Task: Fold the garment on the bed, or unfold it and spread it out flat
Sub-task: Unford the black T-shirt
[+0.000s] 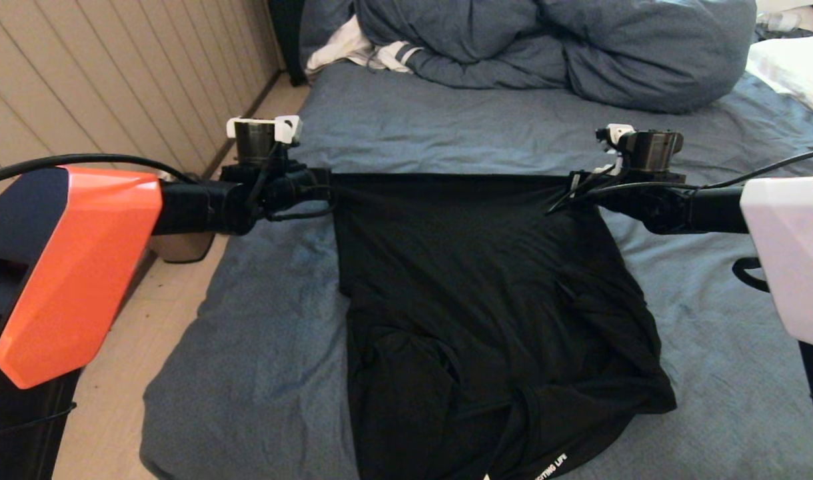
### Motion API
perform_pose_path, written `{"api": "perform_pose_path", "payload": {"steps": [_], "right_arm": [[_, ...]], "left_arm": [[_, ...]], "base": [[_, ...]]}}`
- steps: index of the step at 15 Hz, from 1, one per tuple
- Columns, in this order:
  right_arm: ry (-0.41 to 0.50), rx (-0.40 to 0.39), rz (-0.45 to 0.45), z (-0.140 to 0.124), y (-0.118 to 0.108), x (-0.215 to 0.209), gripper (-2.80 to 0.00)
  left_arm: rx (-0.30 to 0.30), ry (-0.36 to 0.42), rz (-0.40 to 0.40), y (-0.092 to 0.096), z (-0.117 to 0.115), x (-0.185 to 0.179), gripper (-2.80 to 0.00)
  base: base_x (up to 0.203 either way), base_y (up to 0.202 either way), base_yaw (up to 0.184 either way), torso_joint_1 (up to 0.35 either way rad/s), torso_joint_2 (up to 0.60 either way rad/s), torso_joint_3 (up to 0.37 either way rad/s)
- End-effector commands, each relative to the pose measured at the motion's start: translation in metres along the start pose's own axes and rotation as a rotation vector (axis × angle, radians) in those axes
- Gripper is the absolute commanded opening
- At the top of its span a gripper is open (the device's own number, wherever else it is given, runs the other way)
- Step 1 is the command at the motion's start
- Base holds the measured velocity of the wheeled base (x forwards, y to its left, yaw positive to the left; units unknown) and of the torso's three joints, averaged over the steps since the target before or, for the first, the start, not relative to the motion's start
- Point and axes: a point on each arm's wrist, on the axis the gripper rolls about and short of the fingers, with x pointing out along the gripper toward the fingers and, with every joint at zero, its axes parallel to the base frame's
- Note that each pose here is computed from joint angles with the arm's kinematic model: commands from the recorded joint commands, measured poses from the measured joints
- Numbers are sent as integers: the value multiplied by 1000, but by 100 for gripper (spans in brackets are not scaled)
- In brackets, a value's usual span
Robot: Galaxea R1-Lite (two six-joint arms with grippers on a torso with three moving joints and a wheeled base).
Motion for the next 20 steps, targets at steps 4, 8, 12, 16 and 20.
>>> {"api": "perform_pose_path", "payload": {"steps": [4,8,12,16,20], "right_arm": [[54,-1,-1,1,-1,-5,-280],[59,-13,3,1,2,-6,-280],[62,-27,3,1,1,-6,-280],[82,-26,0,-2,0,-6,-280],[85,-25,-4,1,-2,-8,-280]], "left_arm": [[0,10,11,0,1,-1,-280],[1,25,22,1,-1,-2,-280],[3,28,21,0,1,-4,-280],[4,44,21,0,0,-4,-280],[4,42,21,0,1,-5,-280]], "base": [[0,0,0,0,0,0],[0,0,0,0,0,0],[0,0,0,0,0,0],[0,0,0,0,0,0],[0,0,0,0,0,0]]}}
